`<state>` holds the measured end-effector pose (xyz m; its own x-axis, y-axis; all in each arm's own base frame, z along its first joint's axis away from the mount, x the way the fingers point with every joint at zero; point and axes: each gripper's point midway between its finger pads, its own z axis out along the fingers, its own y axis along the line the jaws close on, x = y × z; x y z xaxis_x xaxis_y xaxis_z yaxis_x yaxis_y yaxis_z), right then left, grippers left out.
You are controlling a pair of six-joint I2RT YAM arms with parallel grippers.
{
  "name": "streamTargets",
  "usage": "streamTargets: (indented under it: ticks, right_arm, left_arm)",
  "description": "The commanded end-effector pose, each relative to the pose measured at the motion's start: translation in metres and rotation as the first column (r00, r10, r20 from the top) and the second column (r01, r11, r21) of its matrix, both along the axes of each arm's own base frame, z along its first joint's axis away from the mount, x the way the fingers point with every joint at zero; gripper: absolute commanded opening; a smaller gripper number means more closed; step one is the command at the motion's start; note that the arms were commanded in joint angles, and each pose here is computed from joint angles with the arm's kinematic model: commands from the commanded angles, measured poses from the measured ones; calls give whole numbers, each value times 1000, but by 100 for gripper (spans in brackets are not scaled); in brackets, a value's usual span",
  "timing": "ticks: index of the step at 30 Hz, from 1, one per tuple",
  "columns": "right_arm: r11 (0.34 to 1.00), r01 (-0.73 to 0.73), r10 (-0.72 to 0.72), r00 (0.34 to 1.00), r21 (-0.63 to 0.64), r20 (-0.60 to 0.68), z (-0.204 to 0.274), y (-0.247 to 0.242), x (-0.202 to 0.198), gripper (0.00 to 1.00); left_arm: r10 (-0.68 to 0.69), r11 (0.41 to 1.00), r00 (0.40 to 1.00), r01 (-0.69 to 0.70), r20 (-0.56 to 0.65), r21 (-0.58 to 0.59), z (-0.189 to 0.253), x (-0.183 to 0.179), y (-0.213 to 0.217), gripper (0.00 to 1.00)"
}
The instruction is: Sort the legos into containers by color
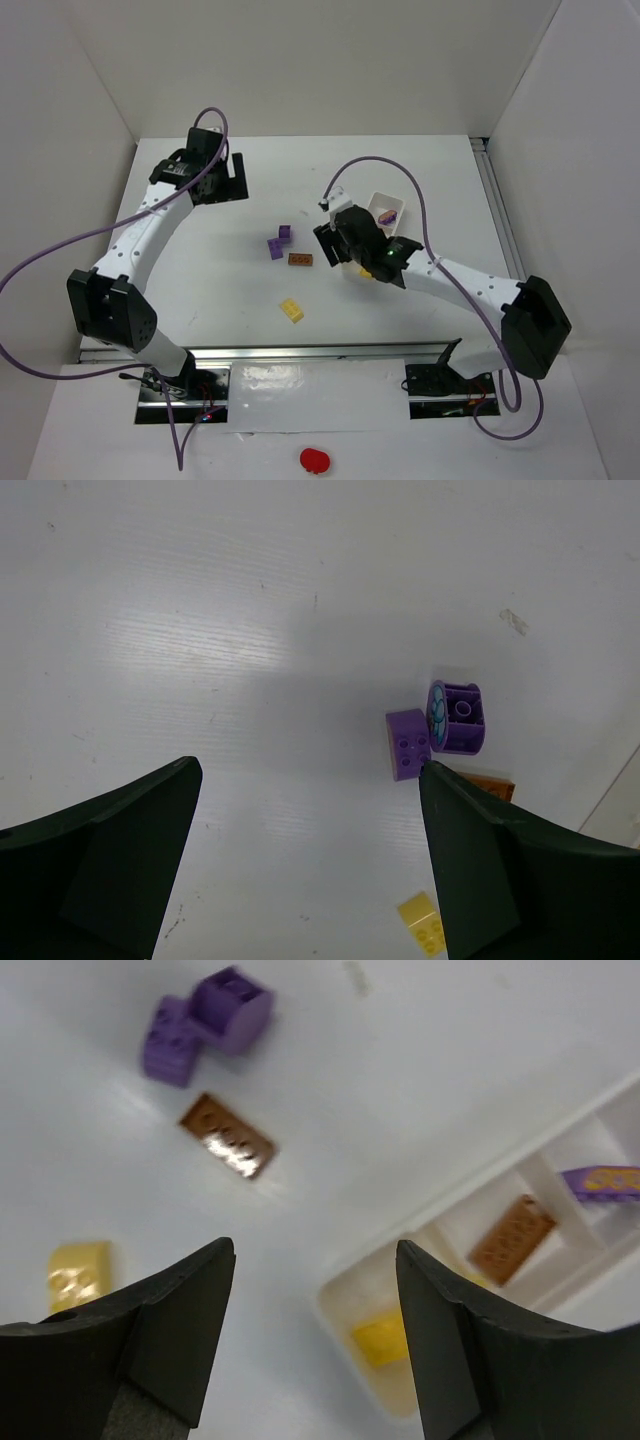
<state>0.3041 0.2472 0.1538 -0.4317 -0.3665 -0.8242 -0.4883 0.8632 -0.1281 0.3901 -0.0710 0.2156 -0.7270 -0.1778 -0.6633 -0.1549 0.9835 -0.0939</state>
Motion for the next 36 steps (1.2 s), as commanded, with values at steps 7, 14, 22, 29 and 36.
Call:
streamTargets:
  ticks: [7,14,22,29,36]
  right_arm:
    - [931,-330,363,885,158,-290,-48,94,-101,88]
    - [889,-442,452,801,121,-392,-86,124,-130,93]
    - [910,-410,398,831,55,-388,-121,129,-117,71]
    - [923,-383,368,860,28,-354,-116,139,-113,37]
    - [998,-49,54,987,37,-153,-46,100,-71,34]
  left_arm:
    - [143,985,985,-151,91,80,41,-1,29,100]
    - [151,985,984,-158,93,74,40,-6,30,100]
    - [145,986,987,-150,73,75,33,-8,29,100]
    - [145,986,987,-150,65,78,30,-9,29,100]
    - [133,988,990,-136,51,69,26,-8,26,100]
